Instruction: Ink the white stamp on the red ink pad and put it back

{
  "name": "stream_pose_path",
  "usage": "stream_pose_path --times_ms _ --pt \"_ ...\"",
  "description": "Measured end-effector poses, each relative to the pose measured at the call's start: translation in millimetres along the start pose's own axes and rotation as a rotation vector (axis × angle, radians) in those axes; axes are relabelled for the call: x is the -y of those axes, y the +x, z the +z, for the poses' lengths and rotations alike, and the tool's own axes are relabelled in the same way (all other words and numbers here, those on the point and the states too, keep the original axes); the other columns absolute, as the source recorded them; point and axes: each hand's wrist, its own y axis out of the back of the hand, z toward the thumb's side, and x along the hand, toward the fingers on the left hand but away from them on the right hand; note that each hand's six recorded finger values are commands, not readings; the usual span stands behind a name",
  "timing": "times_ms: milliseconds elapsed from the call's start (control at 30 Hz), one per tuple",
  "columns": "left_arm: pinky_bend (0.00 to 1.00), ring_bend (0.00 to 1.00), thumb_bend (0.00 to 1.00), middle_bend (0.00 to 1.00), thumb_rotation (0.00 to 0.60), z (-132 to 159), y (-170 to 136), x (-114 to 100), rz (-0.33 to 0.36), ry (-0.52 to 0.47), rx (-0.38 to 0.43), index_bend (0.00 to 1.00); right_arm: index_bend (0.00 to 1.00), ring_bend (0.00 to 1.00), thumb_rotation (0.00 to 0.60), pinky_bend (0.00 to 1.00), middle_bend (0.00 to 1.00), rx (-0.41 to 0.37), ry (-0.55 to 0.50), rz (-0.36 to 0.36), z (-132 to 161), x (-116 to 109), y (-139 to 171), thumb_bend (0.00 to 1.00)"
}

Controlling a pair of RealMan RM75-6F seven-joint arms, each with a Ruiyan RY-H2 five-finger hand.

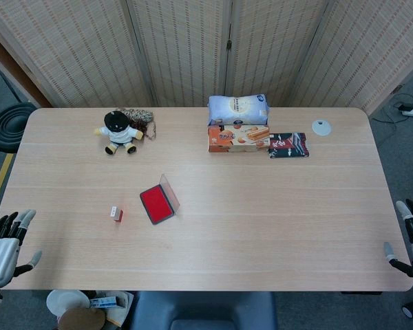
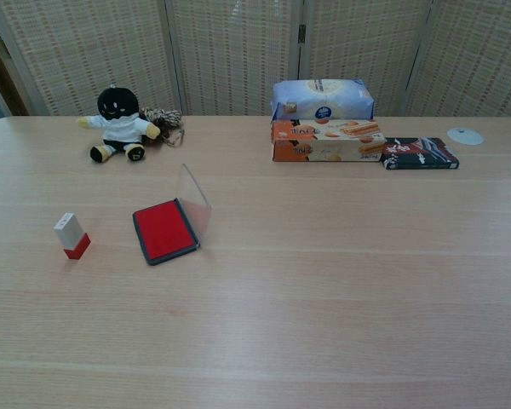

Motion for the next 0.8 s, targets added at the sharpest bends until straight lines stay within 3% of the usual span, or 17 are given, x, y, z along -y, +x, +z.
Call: stream_pose_path --times_ms 433,667,800 --pt "0.00 0.00 0.30 0.00 0.600 14 7 4 -0.045 0.006 0.032 0.00 0.02 0.00 0.600 0.00 0.00 0.008 -0.030 0.004 -4 -3 -1 0.39" --pt "0.00 0.00 0.30 0.00 0.600 41 46 12 -0.125 0.045 0.010 0.00 0.02 0.00 0.600 0.00 0.00 0.008 -0.074 -0.014 -12 -13 -3 0.39" --pt "0.00 0.00 0.30 0.00 0.600 58 76 20 -0.172 0.057 -0.005 0.09 0.02 0.00 0.600 0.00 0.00 0.024 -0.109 -0.002 -23 -16 -7 0.39"
